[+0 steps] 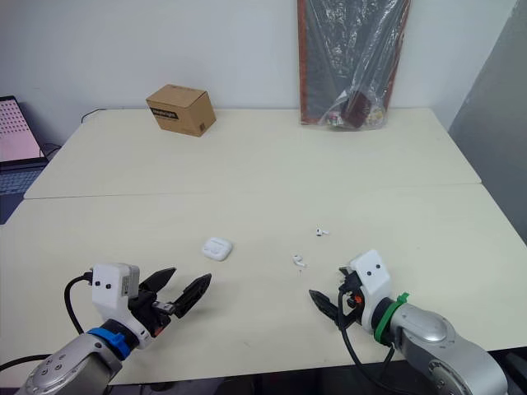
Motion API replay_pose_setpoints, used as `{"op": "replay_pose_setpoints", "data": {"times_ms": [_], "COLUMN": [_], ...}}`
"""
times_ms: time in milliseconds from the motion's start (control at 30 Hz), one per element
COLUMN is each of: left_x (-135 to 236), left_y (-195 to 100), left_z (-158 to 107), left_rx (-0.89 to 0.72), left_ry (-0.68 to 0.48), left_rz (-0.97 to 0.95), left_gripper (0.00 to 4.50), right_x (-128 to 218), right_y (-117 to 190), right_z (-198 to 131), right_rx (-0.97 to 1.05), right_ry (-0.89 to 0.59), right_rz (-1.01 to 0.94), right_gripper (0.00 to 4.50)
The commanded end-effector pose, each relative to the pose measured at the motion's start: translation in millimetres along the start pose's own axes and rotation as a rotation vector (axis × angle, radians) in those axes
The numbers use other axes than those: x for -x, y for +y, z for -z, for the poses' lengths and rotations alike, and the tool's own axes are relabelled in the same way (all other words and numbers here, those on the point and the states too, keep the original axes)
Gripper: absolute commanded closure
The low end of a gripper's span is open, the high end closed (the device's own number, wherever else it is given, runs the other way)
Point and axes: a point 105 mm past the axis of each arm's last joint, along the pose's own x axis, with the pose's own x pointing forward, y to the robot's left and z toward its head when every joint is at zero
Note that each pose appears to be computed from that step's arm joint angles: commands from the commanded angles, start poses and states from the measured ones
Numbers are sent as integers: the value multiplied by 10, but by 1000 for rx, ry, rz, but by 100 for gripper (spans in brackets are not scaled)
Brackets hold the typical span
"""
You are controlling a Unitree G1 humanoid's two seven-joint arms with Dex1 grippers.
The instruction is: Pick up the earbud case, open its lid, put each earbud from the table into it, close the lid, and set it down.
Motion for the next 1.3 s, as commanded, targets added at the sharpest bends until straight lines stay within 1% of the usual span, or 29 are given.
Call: {"op": "replay_pose_setpoints", "data": {"times_ms": [33,733,800,900,1000,1133,1300], "left_x": [14,-10,-23,-68,-154,-320,-514], "left_y": [-85,-114,-58,-12,48,126,192], "left_z": [-99,-103,-21,-91,-132,-292,-353], "left_rx": [-30,-29,-39,-23,-32,-51,-104], "left_ry": [-44,-20,43,29,84,94,149], "left_rz": [21,9,-5,23,36,52,61], "left_gripper": [3,3,3,3,3,3,3], "right_x": [7,-19,-12,39,111,144,121], "right_y": [51,79,65,50,24,-5,62], "right_z": [-91,-132,-145,-245,-407,-582,-685], "right_rx": [22,24,63,144,257,362,451], "right_ry": [-37,-44,-29,-35,-38,-40,-42], "right_rz": [-25,-43,-51,-106,-169,-224,-290], "right_gripper": [0,0,0,0,0,0,0]}}
